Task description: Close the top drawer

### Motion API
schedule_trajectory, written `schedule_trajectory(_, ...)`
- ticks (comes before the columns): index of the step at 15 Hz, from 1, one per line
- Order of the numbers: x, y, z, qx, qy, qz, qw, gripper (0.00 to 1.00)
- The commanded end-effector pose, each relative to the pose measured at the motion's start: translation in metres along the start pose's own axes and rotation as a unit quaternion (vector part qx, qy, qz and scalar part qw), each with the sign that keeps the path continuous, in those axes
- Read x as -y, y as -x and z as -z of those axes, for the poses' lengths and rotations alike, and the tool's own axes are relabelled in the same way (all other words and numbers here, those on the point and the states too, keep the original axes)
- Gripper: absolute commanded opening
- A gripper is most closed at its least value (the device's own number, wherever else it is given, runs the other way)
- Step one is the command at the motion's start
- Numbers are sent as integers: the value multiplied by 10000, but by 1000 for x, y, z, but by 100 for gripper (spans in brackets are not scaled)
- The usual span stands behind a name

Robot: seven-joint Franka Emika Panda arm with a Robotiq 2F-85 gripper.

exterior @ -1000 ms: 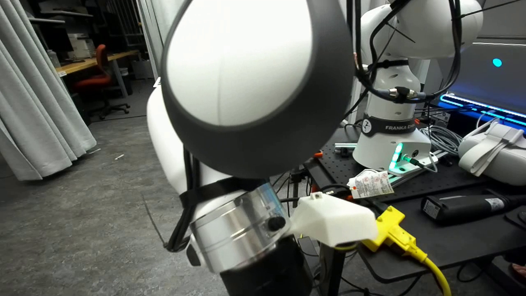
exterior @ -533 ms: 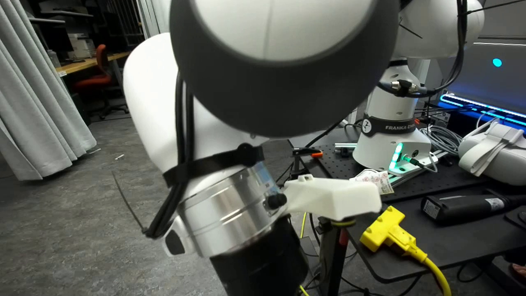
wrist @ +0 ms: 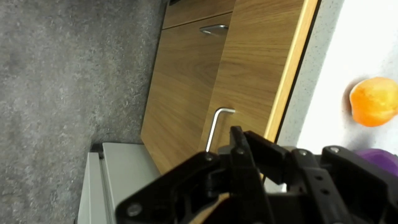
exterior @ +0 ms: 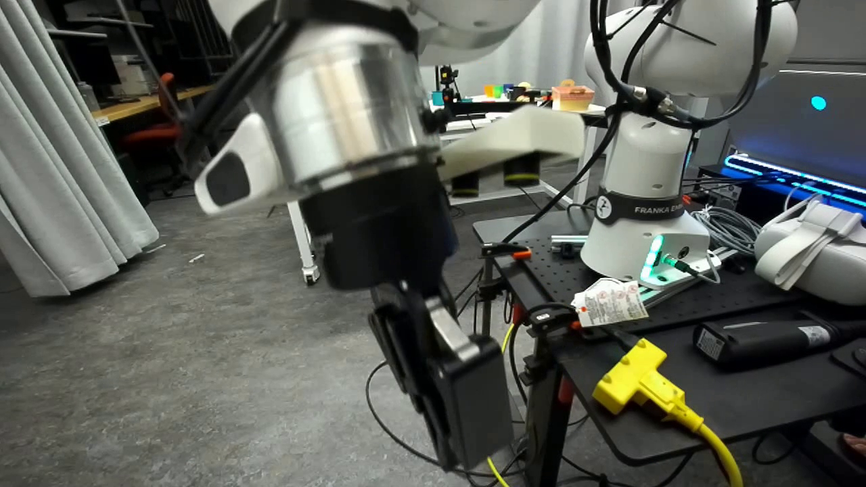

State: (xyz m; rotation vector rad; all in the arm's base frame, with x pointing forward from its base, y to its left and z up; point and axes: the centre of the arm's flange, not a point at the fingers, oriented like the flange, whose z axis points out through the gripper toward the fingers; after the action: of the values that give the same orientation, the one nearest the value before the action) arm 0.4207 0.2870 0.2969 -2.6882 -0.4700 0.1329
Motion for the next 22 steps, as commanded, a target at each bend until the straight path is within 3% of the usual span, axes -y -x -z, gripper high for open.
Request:
schedule_trajectory(1,6,28,62,-310,183,300,9989,1)
schedule_trajectory(3,8,34,82,-446,194,385,9981,1)
schedule_trajectory(4,7,37,90,-483,183,429,9977,31)
schedule_trajectory(5,6,39,97,-523,187,455,9974,32)
schedule_trajectory(14,-17,50,124,-819,260,755,9934,98)
schedule_trajectory(22,-20,52,139,-973,234,925,9907,100)
